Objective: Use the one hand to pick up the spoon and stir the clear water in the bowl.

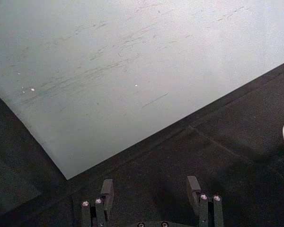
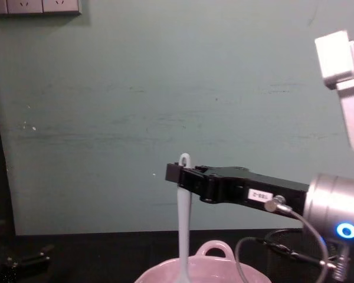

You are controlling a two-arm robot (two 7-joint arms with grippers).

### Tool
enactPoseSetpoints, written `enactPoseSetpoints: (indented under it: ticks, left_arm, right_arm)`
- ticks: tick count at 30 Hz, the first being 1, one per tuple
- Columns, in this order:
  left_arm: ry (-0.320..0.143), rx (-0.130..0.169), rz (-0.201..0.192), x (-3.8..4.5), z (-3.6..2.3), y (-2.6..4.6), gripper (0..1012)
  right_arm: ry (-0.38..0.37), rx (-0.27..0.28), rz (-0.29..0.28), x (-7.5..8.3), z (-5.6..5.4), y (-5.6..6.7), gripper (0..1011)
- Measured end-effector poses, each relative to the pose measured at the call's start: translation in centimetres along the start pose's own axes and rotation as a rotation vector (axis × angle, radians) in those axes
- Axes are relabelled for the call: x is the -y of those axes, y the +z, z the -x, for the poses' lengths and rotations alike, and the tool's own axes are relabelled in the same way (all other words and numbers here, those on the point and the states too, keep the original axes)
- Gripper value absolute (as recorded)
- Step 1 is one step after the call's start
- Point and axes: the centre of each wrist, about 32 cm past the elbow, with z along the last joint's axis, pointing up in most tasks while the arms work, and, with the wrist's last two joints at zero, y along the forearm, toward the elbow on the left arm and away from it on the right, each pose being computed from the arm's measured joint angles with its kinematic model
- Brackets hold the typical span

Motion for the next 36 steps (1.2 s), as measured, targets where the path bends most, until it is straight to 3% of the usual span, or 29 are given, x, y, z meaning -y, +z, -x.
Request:
enactPoseSetpoints:
  ticks: [7,17,26,36]
  left_arm:
    - [0.000,0.000,0.000,0.00,0.00,0.00,1011]
    - [0.000,0.000,0.000,0.00,0.00,0.00,1011]
    - [0.000,0.000,0.000,0.00,0.00,0.00,1011]
    - [0.000,0.000,0.000,0.00,0.00,0.00,1011]
  right_arm:
    - [0.000,-0.010,-0.012,-1.7,-1.2,-0.5,110]
    - [-0.038,-0.002,-0.022,-2.2,-3.3,-0.1,110]
    - [-0.082,0.016,-0.021,-0.4,-3.9,0.5,110]
    - [-0.114,0.017,0.011,2.5,-3.2,0.8,110]
